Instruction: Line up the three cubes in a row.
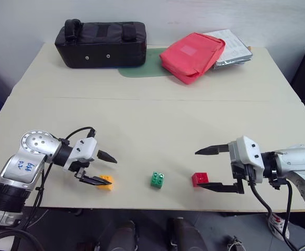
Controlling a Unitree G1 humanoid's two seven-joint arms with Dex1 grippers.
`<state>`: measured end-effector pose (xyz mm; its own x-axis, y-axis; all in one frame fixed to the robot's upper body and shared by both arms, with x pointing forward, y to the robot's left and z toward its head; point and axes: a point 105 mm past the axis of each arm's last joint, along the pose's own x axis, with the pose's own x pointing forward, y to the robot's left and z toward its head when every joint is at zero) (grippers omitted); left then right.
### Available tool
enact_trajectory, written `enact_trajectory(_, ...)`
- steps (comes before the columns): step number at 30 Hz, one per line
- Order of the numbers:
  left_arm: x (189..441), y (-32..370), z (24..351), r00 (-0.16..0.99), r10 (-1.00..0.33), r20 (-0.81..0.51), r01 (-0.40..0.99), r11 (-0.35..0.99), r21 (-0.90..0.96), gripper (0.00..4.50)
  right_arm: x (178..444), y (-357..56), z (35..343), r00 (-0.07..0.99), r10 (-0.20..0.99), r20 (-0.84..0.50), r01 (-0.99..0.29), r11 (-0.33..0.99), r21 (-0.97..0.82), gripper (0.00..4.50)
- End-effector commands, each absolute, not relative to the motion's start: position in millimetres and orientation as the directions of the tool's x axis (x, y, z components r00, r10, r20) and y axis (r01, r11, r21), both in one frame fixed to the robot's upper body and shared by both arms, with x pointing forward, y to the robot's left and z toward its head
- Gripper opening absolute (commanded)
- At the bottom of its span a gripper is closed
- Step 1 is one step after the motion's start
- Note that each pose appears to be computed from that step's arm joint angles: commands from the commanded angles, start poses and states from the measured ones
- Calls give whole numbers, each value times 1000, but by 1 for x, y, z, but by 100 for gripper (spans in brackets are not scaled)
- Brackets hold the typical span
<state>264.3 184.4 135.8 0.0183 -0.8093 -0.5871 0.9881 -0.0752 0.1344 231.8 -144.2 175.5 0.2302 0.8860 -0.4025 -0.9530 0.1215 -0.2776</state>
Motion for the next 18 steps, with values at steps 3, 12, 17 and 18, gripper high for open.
enact_trajectory(3,267,187,150,73,-834,-547,989,-12,150,358,230,-145,183,244,884,-399,-942,118,-313,450)
enact_trajectory(12,239,190,159,41,-837,-546,994,-20,106,358,229,-145,181,216,888,-406,-949,93,-300,450)
enact_trajectory(17,240,200,143,79,-786,-614,987,-26,161,358,230,-143,180,214,891,-400,-949,93,-300,450)
enact_trajectory(18,240,201,141,80,-784,-616,986,-29,164,358,230,-142,180,213,891,-400,-949,92,-300,450)
